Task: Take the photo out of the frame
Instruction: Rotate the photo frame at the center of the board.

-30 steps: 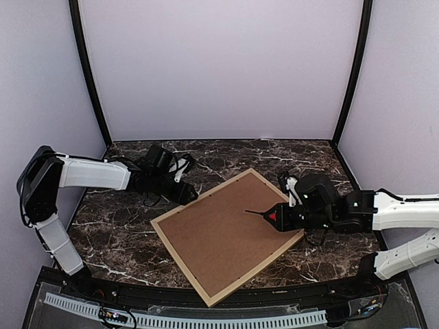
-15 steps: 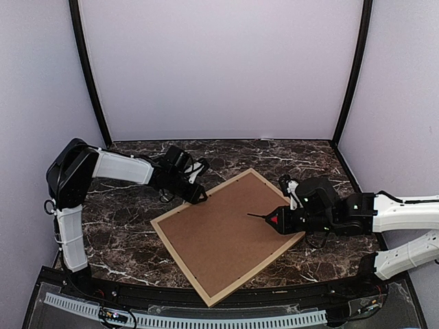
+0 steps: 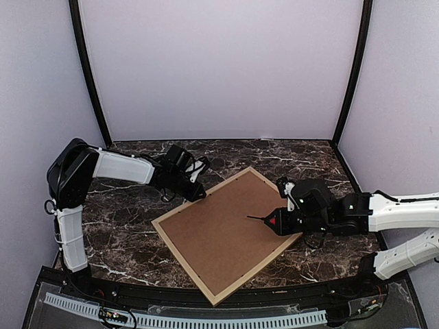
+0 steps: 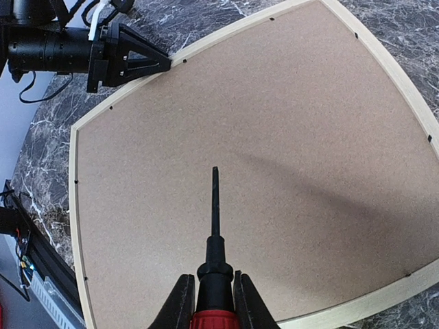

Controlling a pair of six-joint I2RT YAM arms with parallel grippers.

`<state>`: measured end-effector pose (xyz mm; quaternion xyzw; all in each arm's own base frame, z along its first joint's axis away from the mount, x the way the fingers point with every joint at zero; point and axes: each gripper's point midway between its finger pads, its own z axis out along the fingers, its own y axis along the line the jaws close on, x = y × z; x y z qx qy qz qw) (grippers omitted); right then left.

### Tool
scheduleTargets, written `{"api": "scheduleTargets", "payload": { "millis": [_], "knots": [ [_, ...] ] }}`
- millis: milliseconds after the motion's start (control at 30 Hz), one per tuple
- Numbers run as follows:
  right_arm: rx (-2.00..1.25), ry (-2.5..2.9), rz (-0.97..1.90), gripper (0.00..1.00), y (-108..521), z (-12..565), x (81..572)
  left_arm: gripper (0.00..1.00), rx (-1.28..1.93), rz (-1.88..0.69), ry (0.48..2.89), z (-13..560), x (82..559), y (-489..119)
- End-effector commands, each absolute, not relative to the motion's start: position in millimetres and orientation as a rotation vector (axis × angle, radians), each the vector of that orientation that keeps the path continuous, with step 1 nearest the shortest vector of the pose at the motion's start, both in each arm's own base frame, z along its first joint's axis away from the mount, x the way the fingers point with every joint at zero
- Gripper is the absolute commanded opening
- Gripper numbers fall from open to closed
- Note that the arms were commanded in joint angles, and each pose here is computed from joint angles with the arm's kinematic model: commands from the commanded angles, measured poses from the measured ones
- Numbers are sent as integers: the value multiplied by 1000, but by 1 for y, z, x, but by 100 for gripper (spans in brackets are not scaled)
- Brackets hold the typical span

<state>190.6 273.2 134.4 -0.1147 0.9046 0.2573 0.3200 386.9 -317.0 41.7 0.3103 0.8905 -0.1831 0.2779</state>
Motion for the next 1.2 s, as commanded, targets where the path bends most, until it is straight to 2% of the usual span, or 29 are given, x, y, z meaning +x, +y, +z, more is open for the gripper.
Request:
{"api": "scheduleTargets", "payload": {
  "millis": [0, 200, 433, 600, 933, 1167],
  "knots": [
    [-283, 2326, 693, 0, 281, 151, 200, 8, 538, -144, 2618, -3, 392, -239],
    [-295, 2328, 689, 0, 284, 151, 201, 8, 318, -36, 2680, -8, 377, -197],
    [-306, 2325, 693, 0, 289, 151, 203, 9, 76, -107, 2737, -14, 333, -172],
    [-312, 2326, 702, 0, 292, 150, 203, 10, -52, -302, 2746, -16, 304, -179],
    [-313, 2324, 715, 0, 293, 149, 203, 11, -204, -427, 2807, -32, 246, -198],
    [-307, 2330, 714, 0, 290, 148, 201, 12, -326, -527, 2791, -30, 236, -230]
  ]
}}
